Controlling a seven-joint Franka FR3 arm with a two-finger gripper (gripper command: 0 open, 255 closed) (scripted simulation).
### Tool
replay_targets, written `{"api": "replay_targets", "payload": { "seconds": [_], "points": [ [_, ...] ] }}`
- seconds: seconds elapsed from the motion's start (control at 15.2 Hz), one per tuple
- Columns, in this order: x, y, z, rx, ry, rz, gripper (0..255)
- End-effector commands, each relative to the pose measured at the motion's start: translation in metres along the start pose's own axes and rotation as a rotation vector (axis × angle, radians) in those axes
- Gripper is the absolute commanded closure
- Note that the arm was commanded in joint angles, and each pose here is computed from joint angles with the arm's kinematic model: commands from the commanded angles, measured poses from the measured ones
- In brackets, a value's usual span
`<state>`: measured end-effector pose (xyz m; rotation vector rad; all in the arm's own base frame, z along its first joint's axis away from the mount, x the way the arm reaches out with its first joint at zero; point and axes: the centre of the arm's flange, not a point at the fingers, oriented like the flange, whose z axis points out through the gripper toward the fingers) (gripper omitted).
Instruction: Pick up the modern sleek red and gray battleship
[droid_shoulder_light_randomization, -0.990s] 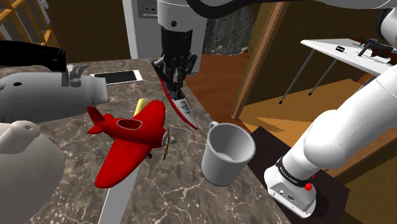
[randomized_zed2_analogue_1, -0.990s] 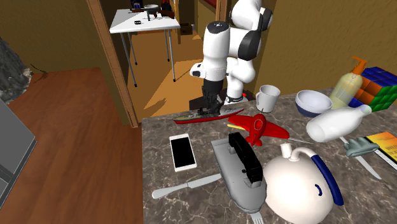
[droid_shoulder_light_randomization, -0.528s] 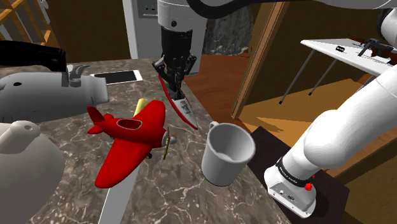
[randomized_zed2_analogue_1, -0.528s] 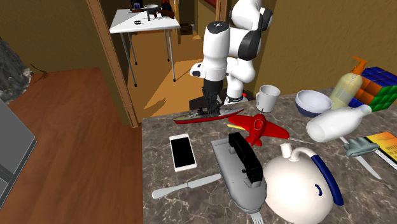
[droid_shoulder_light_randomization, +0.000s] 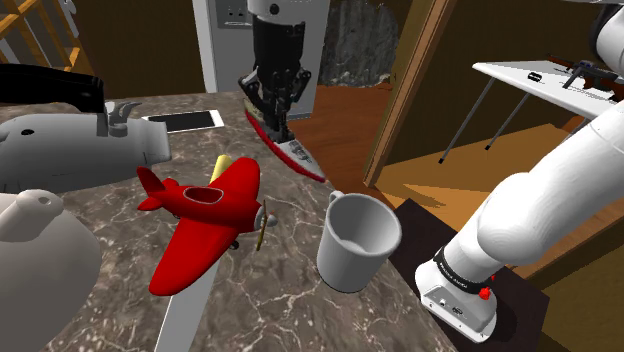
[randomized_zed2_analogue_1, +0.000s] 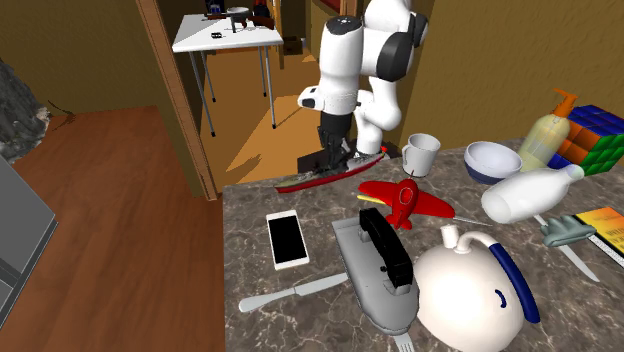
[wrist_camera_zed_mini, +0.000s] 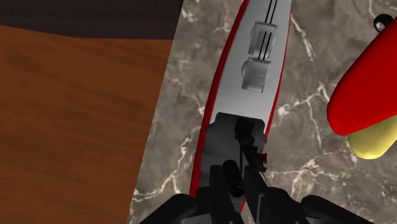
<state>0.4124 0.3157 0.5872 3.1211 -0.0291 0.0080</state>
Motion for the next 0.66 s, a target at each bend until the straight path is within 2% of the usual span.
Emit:
{"api": "replay_targets", "payload": {
  "seconds": [0.0, 0.46, 0.59],
  "points": [
    [0.0, 0.001, -0.01, 0.0, 0.0, 0.0, 255],
    [0.001, 0.001, -0.047, 0.0, 0.0, 0.0, 255],
    [0.001, 0.001, -0.048, 0.0, 0.0, 0.0, 255]
  ]
}}
